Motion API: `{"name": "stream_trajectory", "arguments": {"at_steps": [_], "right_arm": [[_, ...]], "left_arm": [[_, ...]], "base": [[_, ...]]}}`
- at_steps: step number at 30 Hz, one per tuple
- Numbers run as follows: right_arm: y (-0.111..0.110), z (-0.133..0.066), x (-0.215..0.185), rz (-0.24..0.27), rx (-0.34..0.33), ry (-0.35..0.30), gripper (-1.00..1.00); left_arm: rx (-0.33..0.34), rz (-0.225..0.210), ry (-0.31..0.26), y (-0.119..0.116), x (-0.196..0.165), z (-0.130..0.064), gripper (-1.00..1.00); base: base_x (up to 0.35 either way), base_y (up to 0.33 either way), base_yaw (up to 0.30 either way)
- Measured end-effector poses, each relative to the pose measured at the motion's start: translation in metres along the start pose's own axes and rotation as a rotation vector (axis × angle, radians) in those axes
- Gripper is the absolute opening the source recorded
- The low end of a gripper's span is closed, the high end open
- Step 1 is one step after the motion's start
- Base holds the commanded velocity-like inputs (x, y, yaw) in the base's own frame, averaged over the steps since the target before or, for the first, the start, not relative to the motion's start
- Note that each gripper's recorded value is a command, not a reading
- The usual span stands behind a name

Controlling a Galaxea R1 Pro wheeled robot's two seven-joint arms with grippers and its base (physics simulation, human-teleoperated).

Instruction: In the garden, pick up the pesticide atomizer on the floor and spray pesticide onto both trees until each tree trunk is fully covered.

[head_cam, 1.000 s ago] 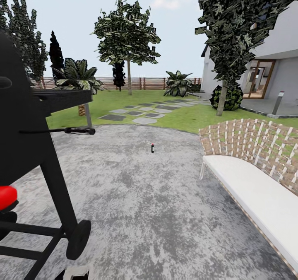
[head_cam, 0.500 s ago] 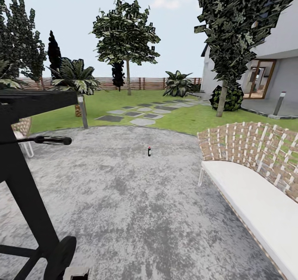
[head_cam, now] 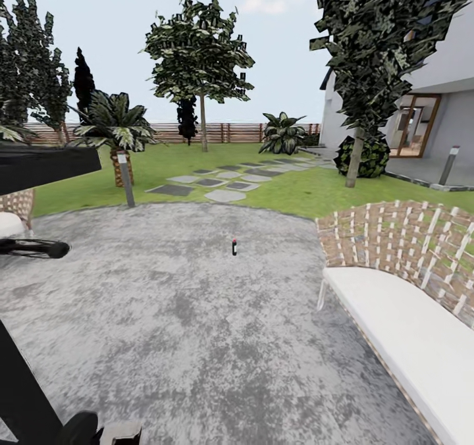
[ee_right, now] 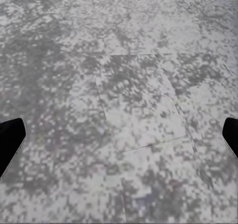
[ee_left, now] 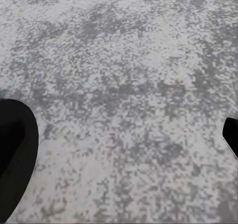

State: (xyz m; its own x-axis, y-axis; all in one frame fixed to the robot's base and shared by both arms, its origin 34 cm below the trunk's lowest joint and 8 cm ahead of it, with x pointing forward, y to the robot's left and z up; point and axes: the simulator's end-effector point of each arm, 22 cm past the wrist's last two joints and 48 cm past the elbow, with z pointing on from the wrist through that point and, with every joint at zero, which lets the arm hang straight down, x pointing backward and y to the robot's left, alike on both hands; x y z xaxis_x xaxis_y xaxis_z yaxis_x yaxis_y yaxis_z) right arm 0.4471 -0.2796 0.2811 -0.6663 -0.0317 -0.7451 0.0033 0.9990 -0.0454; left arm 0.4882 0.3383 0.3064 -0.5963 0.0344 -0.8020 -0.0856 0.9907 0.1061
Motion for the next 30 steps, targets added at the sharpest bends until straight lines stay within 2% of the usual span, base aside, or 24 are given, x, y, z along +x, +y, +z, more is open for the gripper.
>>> {"name": "stream_trajectory", "arguments": {"at_steps": [21,30], "right_arm": [[0.0008,-0.0001,0.0005,-0.001,-0.001,0.001,1.00],[0.0008,-0.0001,0.0007,-0.001,-0.001,0.001,1.00]], "left_arm": [[0.000,0.000,-0.001,0.0000,-0.0001,-0.0001,1.00],[0.000,0.000,-0.001,-0.0001,0.0001,-0.0001,1.00]], "base": [[0.340,-0.001,0.000],[0.314,-0.106,0.000]]}}
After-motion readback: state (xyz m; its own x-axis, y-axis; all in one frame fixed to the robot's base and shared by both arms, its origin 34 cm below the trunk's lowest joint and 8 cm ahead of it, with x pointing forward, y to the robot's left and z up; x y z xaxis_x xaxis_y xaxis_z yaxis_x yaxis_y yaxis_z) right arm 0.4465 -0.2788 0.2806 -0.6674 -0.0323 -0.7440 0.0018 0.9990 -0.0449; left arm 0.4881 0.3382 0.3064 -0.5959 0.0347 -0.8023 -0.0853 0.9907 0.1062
